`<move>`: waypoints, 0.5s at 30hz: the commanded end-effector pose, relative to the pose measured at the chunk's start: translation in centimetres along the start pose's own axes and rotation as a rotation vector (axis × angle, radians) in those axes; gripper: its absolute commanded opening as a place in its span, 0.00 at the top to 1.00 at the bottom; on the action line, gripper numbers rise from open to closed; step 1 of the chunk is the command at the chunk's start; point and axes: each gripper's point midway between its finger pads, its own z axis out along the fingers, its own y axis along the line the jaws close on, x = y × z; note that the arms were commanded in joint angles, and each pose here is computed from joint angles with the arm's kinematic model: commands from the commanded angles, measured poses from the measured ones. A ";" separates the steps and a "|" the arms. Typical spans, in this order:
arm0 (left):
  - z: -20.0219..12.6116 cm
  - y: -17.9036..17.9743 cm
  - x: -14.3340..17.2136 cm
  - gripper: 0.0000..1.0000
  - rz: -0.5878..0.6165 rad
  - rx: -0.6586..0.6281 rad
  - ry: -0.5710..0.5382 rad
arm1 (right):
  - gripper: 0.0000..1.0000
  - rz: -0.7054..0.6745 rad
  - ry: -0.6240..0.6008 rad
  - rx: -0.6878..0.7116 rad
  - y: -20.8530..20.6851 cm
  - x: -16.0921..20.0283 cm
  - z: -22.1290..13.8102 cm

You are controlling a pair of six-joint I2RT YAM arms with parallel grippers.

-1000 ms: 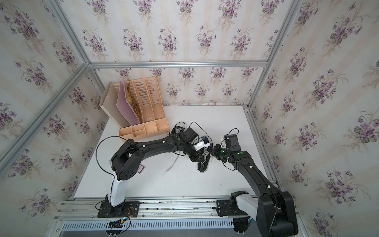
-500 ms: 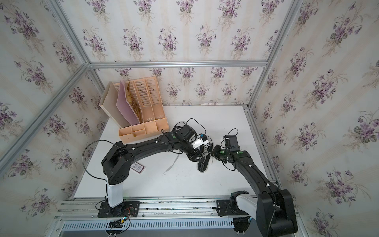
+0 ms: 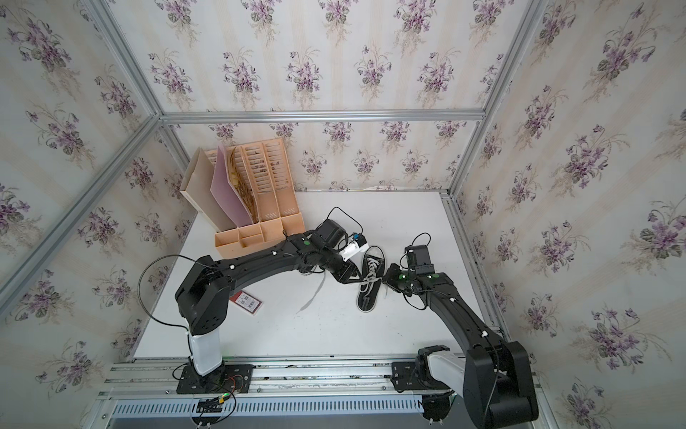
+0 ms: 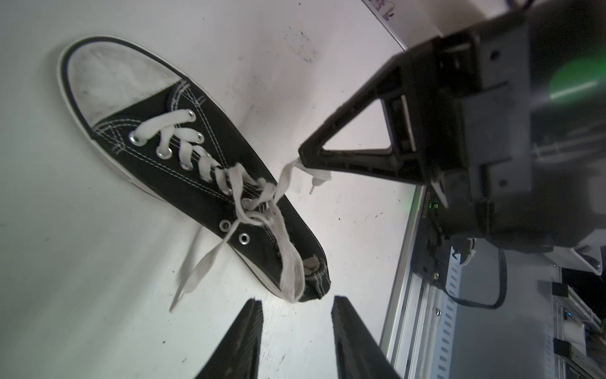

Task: Tie the shoes
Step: Cross the shoelace with the shoelace.

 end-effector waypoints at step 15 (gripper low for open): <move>4.7 2.4 -1.8 0.68 -0.095 0.070 0.034 | 1.00 -0.012 0.008 0.005 -0.3 0.5 0.0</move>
